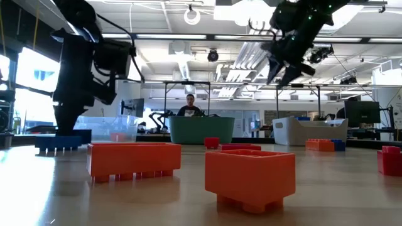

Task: Sort & place blocks by color
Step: Put the blue game piece into the white bin

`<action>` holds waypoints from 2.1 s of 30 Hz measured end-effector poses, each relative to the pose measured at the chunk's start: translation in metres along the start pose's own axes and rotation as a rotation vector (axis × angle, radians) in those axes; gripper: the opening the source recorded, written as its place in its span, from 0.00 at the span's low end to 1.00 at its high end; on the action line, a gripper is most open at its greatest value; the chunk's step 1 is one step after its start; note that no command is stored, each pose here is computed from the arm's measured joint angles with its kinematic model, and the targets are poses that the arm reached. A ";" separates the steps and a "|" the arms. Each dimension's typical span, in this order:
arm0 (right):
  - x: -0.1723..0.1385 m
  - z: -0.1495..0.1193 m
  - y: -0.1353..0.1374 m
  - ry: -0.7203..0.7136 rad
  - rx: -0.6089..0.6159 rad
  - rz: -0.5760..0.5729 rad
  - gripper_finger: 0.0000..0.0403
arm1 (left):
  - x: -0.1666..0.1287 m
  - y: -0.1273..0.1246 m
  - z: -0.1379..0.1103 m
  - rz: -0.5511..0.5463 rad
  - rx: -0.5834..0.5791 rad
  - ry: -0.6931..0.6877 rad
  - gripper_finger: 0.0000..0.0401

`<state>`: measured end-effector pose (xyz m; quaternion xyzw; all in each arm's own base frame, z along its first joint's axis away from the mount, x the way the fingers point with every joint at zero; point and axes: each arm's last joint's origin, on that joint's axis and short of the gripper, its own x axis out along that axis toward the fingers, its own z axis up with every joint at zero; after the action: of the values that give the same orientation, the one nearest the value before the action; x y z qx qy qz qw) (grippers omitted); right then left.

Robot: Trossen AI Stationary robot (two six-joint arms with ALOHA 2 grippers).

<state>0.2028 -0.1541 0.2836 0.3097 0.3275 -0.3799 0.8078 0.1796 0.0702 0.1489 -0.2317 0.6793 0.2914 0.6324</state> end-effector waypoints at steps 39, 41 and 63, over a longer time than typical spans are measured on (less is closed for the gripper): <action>-0.058 -0.027 0.143 -0.521 -0.441 0.733 0.61 | -0.163 -0.032 0.077 -0.559 0.379 -0.899 0.17; -0.054 -0.028 0.145 -0.511 -0.452 0.728 0.61 | -0.169 -0.035 0.080 -0.576 0.389 -0.963 0.17; -0.011 -0.030 0.168 -0.531 -0.460 0.795 0.54 | -0.183 -0.041 0.084 -0.641 0.350 -1.110 0.18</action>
<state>0.3259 -0.0403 0.3164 0.1178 0.0439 -0.0277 0.9917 0.2856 0.0891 0.3245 -0.1320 0.1876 0.0502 0.9720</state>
